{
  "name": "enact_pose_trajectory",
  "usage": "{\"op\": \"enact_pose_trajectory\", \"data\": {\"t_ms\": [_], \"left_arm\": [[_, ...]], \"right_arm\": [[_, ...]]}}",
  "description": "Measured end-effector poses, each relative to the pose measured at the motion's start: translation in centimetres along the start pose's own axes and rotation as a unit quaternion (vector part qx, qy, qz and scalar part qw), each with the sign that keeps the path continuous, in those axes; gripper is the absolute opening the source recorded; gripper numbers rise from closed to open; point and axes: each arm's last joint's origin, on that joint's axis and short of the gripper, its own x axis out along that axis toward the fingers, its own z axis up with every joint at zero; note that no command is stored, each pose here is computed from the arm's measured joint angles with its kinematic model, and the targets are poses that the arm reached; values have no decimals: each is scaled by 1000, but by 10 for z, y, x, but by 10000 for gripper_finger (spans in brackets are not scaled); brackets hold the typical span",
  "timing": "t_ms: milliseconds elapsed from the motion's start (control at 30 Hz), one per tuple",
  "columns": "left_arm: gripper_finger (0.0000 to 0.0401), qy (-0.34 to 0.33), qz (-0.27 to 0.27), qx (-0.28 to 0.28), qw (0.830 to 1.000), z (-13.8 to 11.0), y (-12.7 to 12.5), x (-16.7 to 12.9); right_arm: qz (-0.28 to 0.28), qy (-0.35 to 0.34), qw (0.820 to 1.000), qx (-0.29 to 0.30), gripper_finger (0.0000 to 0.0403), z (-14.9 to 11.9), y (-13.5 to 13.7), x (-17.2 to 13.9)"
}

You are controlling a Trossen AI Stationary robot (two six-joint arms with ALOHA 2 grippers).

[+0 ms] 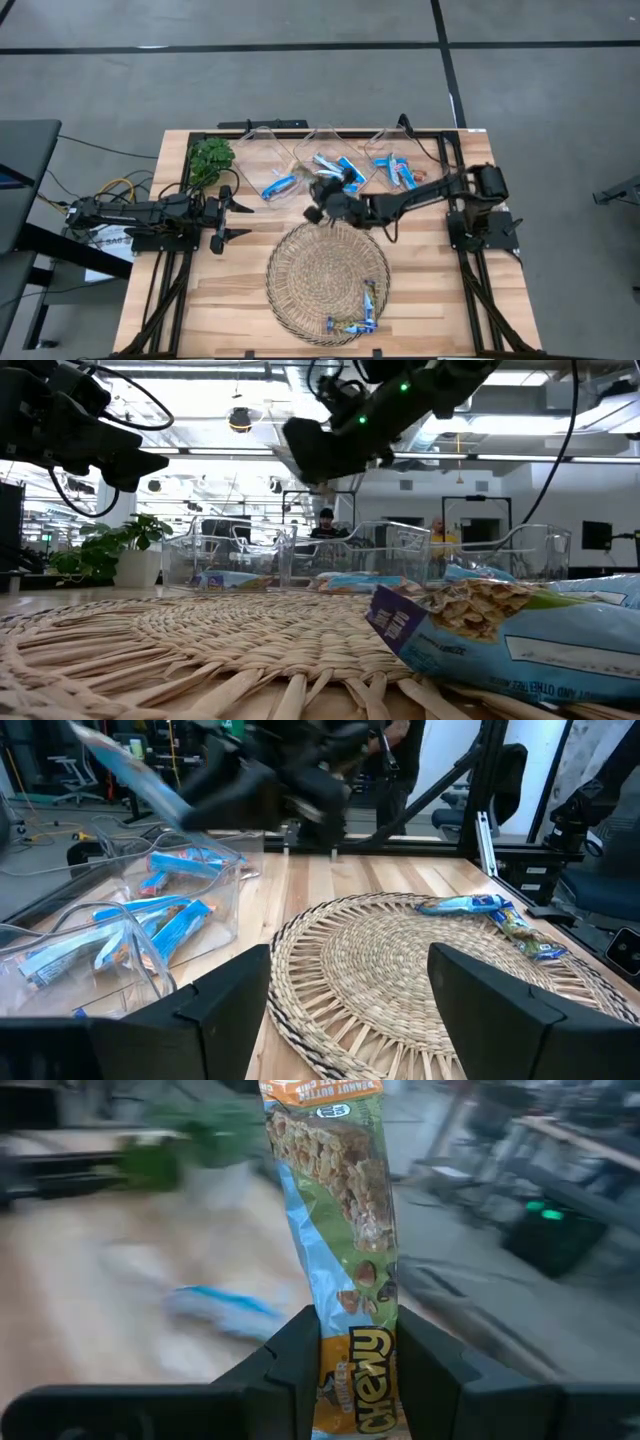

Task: Pick and place Granola Bars by type
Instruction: Put the yellow granola bar into the middle transparent bin

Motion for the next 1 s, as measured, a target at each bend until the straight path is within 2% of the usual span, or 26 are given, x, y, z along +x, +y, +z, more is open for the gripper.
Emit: {"op": "enact_pose_trajectory", "data": {"t_ms": [133,267,467,700,767,1000], "left_arm": [[265,0,0,0,1000,0,0,0],[265,0,0,0,1000,0,0,0],[265,0,0,0,1000,0,0,0],[265,0,0,0,1000,0,0,0],[265,0,0,0,1000,0,0,0],[265,0,0,0,1000,0,0,0]], "right_arm": [[-39,32,999,-6,100,7,-27,2],[-58,94,994,2,100,4,-55,1],[-38,189,981,30,100,-5,-85,4],[-8,255,966,45,100,-21,-101,23],[-2,274,961,30,100,-27,-103,24],[9,263,965,12,117,-23,-103,24]]}}
